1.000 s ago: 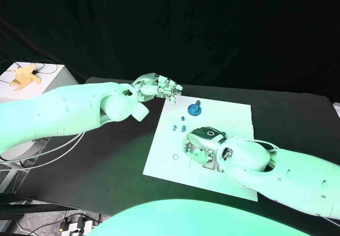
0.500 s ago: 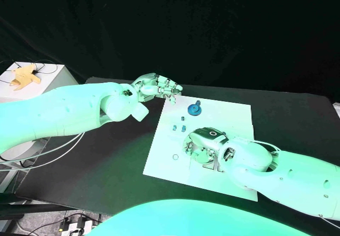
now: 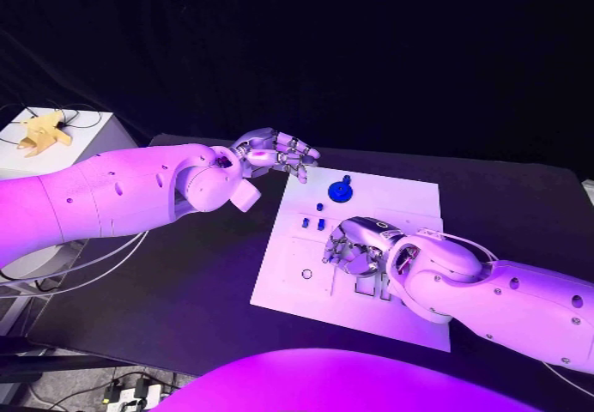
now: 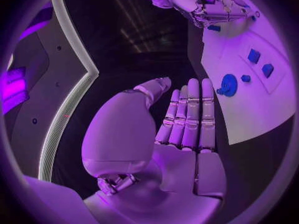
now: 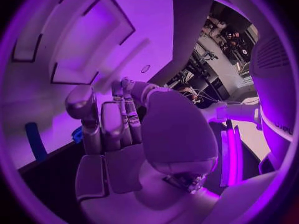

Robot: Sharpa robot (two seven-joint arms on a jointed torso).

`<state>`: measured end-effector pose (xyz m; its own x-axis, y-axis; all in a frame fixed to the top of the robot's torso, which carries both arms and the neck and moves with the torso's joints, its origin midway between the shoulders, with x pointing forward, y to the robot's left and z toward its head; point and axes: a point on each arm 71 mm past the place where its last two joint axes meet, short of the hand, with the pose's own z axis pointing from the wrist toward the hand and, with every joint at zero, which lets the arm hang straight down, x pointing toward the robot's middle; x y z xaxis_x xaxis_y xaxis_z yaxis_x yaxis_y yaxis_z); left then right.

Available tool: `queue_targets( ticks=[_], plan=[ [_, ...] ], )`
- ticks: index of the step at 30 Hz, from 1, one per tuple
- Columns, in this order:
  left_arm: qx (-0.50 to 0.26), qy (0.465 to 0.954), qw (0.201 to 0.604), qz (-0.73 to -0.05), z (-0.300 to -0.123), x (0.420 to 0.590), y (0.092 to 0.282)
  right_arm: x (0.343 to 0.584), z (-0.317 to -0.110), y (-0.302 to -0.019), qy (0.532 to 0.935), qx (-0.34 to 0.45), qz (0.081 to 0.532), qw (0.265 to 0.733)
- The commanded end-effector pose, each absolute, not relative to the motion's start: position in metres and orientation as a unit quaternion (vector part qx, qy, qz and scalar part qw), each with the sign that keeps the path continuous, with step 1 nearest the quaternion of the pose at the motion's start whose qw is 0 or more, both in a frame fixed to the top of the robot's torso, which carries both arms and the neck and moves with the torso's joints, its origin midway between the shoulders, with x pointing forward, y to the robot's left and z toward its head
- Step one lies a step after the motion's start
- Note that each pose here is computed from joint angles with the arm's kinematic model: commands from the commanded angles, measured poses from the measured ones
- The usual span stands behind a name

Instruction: Assemble the parts on the task board

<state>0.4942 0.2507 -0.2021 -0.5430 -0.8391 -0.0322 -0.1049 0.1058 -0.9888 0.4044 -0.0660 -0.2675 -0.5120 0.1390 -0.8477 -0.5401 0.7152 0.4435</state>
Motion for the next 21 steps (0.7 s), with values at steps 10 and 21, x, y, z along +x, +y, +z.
queue_targets(
  ticks=[10,21],
  plan=[
    [-0.348,0.673,0.317,-0.571,-0.202,0.493,0.248,0.408,-0.269,-0.071,0.832,-0.033,0.364,0.418],
    [-0.347,0.673,0.316,-0.571,-0.202,0.493,0.248,0.411,-0.261,-0.075,0.836,0.033,0.386,0.388]
  ],
)
